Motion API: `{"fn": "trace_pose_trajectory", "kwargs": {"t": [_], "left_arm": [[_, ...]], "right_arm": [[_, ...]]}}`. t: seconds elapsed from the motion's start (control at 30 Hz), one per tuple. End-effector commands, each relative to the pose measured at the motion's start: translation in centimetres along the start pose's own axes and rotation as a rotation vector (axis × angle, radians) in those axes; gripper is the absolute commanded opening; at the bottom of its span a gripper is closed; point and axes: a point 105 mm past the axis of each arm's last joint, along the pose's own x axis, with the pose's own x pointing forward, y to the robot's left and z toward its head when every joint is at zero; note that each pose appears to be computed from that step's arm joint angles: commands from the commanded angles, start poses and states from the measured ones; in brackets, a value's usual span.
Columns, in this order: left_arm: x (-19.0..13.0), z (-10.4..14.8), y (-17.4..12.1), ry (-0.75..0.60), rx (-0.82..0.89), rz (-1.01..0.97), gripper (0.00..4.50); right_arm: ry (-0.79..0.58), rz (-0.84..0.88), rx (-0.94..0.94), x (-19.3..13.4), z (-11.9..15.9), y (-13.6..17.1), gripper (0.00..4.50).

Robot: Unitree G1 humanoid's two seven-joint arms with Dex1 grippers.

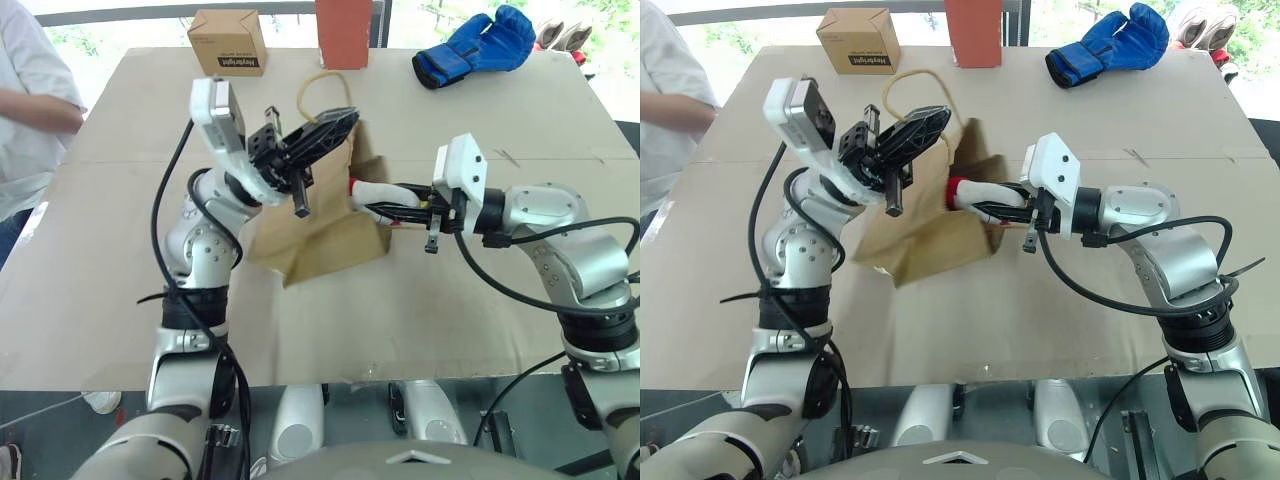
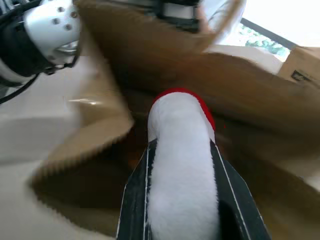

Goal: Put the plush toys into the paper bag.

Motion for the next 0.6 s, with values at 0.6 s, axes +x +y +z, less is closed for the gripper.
{"fn": "trace_pose_trajectory", "kwargs": {"t": [0.6], "left_arm": [[-0.9,-0.7,-2.1,0.083,0.028,0.073,0.0]], "right_arm": [[0.079,-0.179,0.009,3.8,-3.5,-1.6,0.02]]}}
